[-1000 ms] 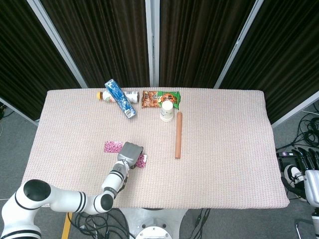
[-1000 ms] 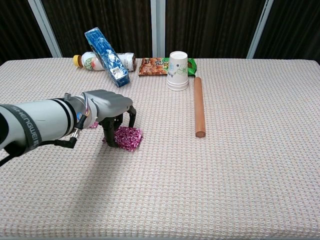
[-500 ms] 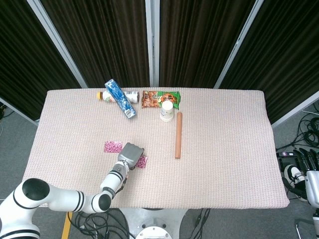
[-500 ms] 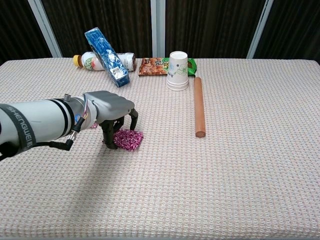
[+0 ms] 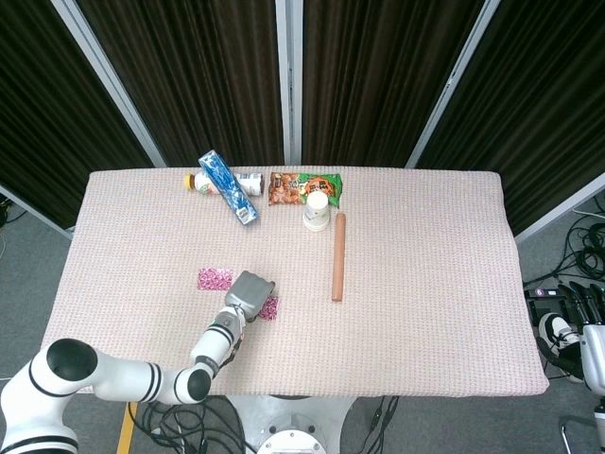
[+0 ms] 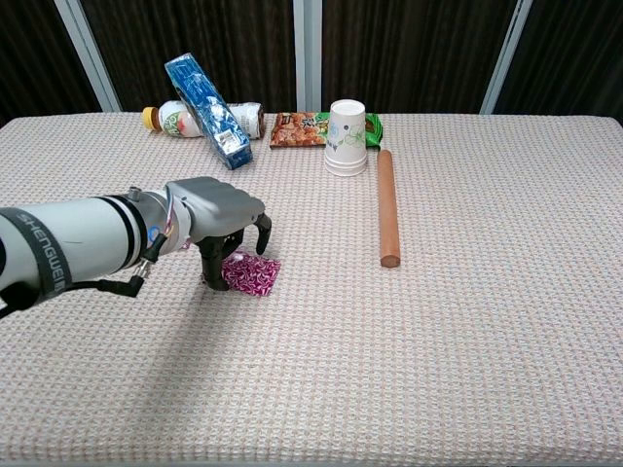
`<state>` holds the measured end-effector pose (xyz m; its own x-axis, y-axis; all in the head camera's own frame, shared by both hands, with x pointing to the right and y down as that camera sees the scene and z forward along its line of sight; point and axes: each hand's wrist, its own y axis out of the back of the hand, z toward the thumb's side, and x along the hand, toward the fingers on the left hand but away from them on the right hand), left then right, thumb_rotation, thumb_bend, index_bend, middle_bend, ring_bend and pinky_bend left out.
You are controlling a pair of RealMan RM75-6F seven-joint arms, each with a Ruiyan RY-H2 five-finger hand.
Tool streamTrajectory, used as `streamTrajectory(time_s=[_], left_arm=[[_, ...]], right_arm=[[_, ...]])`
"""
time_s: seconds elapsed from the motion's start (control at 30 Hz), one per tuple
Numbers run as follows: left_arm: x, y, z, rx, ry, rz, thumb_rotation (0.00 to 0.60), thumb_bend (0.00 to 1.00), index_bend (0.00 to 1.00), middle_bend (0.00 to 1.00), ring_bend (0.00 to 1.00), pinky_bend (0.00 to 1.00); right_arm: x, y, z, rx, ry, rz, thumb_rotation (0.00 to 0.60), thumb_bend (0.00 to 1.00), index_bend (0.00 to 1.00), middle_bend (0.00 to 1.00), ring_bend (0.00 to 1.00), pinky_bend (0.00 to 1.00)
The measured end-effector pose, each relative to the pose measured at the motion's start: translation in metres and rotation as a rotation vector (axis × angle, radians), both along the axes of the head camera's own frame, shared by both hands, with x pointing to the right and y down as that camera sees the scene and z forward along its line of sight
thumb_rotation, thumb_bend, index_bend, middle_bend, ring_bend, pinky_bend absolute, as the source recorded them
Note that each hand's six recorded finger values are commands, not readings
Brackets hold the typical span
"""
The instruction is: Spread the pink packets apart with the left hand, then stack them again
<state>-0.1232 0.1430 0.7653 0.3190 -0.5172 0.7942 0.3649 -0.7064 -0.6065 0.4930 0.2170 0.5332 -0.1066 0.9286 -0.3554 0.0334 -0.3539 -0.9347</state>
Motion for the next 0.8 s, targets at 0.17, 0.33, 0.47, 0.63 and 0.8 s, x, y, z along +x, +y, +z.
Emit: streamTrajectory(time_s=[0.17,0.33,0.47,0.63,0.8], left_arm=[[-0.004,-0.007,-0.007,0.005,0.013,-0.022,0.6,0.26,0.39,0.83,0.82,0.89],[-0.028,-0.023,-0.011,0.036,0.008,-0.104,0.6,0.26,0.39,0.83,0.82,0.89],[-0.055,-0.034,-0.004,0.056,-0.029,-0.173,0.6,0.26,0.39,0.83,0.82,0.89],[-0.093,-0.044,0.009,0.077,-0.092,-0.251,0.6,0.26,0.39,0.83,0.82,0.89],[-0.112,-0.042,0.021,0.064,-0.122,-0.298,0.6,0.26,0.39,0.83,0.82,0.89]], right_arm=[[0.0,-0.001,-0.001,0.004,-0.001,-0.001,0.496,0.16,0.12,0.09,0.0,0.0],[-0.001,-0.003,-0.002,0.008,-0.004,-0.008,0.495,0.16,0.12,0.09,0.0,0.0],[-0.003,-0.003,-0.001,0.005,-0.01,-0.014,0.49,0.16,0.12,0.09,0.0,0.0],[-0.006,-0.003,0.001,0.003,-0.014,-0.021,0.495,0.16,0.12,0.09,0.0,0.0],[-0.008,-0.004,0.0,0.005,-0.013,-0.027,0.496,0.16,0.12,0.09,0.0,0.0]])
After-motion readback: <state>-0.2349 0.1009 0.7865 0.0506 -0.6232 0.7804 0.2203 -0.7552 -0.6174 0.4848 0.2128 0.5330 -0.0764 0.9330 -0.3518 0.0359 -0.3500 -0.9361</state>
